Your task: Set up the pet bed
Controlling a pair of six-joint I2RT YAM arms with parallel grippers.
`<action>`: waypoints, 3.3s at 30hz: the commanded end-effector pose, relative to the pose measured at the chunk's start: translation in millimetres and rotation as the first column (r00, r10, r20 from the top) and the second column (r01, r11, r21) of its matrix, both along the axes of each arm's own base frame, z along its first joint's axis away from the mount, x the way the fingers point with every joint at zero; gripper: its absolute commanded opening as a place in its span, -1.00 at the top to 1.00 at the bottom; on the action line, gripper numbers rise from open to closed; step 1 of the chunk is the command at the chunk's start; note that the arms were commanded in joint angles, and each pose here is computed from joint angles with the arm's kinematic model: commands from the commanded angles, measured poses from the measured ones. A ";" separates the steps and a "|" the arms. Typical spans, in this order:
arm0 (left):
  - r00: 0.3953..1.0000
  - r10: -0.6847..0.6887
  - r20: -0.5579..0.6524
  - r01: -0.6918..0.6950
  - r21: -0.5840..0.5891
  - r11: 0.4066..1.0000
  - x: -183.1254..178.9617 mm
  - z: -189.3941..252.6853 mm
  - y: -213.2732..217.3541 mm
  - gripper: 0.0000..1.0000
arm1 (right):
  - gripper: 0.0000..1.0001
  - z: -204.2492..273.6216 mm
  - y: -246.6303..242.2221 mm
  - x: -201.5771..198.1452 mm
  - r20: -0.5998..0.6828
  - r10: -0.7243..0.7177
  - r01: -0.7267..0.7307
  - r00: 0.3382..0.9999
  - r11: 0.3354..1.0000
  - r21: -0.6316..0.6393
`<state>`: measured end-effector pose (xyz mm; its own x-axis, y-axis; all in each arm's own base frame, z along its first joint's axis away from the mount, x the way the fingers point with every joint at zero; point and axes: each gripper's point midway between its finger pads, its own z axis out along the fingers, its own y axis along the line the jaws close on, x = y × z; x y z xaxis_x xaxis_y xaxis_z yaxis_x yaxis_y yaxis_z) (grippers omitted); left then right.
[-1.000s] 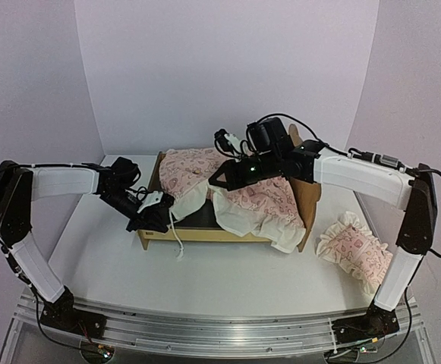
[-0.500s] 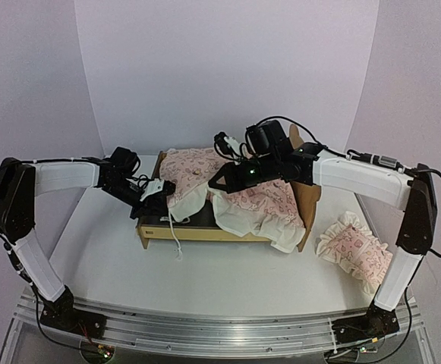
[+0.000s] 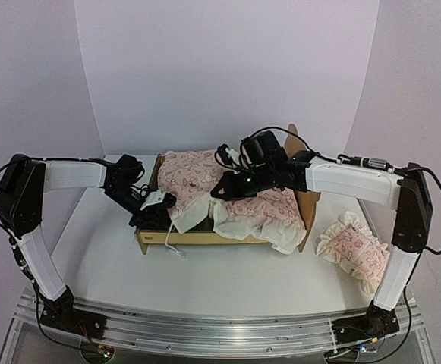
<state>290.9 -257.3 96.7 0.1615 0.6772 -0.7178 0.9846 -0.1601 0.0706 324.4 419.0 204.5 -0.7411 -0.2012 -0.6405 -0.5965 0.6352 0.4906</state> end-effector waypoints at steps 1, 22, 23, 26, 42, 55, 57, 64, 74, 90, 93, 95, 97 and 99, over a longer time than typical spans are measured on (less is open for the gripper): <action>0.999 0.017 -0.041 -0.020 -0.088 0.996 4.8 39.2 6.3 0.19 | 1.00 -14.4 2.3 8.9 -0.048 -0.082 0.082 0.995 0.997 -0.003; 0.999 -0.042 -0.035 0.033 -0.214 0.976 -30.7 78.2 13.9 -0.31 | 1.00 -23.6 46.7 8.5 -0.084 -0.265 0.267 0.961 0.963 0.020; 0.999 -0.042 -0.028 0.035 -0.213 0.976 -31.9 77.3 12.7 -0.32 | 1.00 -23.7 52.8 7.3 -0.079 -0.244 0.247 0.966 0.969 0.022; 0.999 -0.050 -0.019 0.045 -0.211 0.977 -35.1 73.7 9.7 -0.35 | 0.91 -41.1 50.2 9.8 -0.088 -0.271 0.271 0.959 0.962 -0.011; 0.997 -0.035 0.073 0.045 -0.136 0.990 -38.3 45.1 -26.9 -0.37 | -0.23 24.1 44.2 -19.8 0.126 0.029 -0.024 0.992 0.999 -0.042; 0.973 0.145 0.180 -0.140 -0.039 0.989 15.7 46.7 -11.0 0.98 | -0.26 11.0 11.7 -30.2 0.089 -0.025 0.032 0.996 0.996 -0.078; 0.970 0.157 0.184 -0.152 -0.039 0.988 19.0 49.6 -5.5 1.00 | -0.25 7.4 11.3 -32.4 0.080 -0.019 0.025 0.997 0.996 -0.082; 0.943 0.312 0.120 -0.303 -0.087 0.949 55.5 73.1 24.0 1.00 | -0.16 -4.4 20.4 -54.2 0.002 0.094 -0.094 0.996 0.994 -0.061; 0.934 0.347 0.082 -0.343 -0.053 0.938 54.1 58.8 35.8 1.00 | 0.02 -33.0 41.5 -65.2 -0.042 0.126 -0.129 0.991 0.987 -0.094; 0.929 0.369 0.031 -0.361 -0.148 0.921 61.9 73.7 22.5 1.00 | 0.67 -73.1 99.7 -20.7 0.091 0.007 0.003 0.996 0.993 -0.117; 0.929 0.369 0.029 -0.361 -0.156 0.920 62.1 75.8 21.9 1.00 | 0.71 -87.6 98.2 -9.1 0.129 -0.012 0.035 0.992 0.985 -0.172; 0.930 0.367 0.023 -0.358 -0.159 0.920 61.4 75.9 21.3 1.00 | 0.71 -92.2 97.2 -4.1 0.147 -0.022 0.050 0.989 0.980 -0.194; 0.932 0.363 0.020 -0.355 -0.161 0.921 60.0 75.4 20.9 1.00 | 0.71 -92.3 97.0 -0.5 0.160 -0.028 0.061 0.987 0.977 -0.203; 0.933 0.359 0.017 -0.352 -0.164 0.922 58.2 74.7 20.7 1.00 | 0.69 -92.1 95.2 3.1 0.174 -0.041 0.079 0.984 0.973 -0.215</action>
